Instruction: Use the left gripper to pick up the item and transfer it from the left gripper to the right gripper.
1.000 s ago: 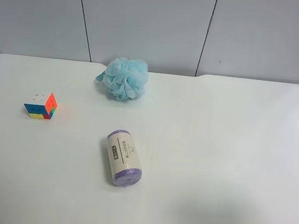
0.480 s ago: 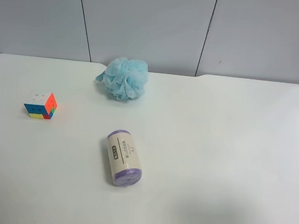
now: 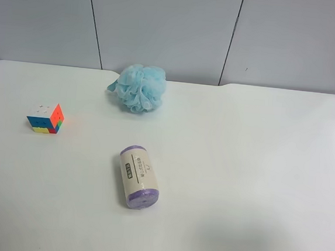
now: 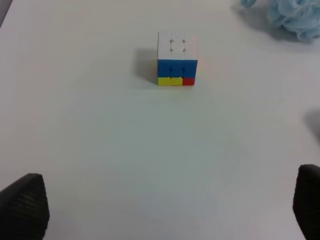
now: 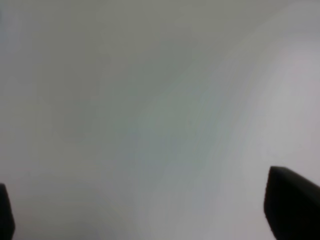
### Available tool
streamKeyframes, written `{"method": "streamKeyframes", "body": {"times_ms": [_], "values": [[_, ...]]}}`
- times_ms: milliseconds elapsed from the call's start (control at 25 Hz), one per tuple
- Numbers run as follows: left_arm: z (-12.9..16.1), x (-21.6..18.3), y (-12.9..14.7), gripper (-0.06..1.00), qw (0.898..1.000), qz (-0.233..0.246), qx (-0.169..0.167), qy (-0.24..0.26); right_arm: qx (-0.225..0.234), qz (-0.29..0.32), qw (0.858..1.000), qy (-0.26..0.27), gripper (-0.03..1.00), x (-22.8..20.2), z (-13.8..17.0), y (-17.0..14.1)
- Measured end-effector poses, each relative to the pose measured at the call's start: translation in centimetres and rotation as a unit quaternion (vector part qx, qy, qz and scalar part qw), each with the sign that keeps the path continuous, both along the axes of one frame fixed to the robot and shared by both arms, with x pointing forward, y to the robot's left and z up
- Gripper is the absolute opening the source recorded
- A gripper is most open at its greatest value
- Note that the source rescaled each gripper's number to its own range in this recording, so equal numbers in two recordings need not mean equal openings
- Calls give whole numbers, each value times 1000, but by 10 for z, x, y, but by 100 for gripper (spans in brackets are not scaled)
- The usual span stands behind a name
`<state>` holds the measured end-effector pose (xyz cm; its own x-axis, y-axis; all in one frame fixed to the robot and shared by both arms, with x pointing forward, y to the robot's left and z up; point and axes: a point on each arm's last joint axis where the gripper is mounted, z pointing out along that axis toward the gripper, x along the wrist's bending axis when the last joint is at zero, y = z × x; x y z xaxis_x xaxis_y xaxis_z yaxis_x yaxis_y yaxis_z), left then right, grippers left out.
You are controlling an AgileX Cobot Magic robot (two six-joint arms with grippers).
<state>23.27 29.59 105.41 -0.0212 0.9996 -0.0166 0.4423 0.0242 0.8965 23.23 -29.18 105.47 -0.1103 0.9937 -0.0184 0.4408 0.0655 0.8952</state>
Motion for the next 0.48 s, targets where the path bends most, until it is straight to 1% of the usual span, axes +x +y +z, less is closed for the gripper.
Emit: {"method": "streamKeyframes", "body": {"times_ms": [480], "values": [[0, 0, -1, 100, 1000, -2, -3, 0, 0, 0, 1000, 0, 100, 0, 0, 0]]}}
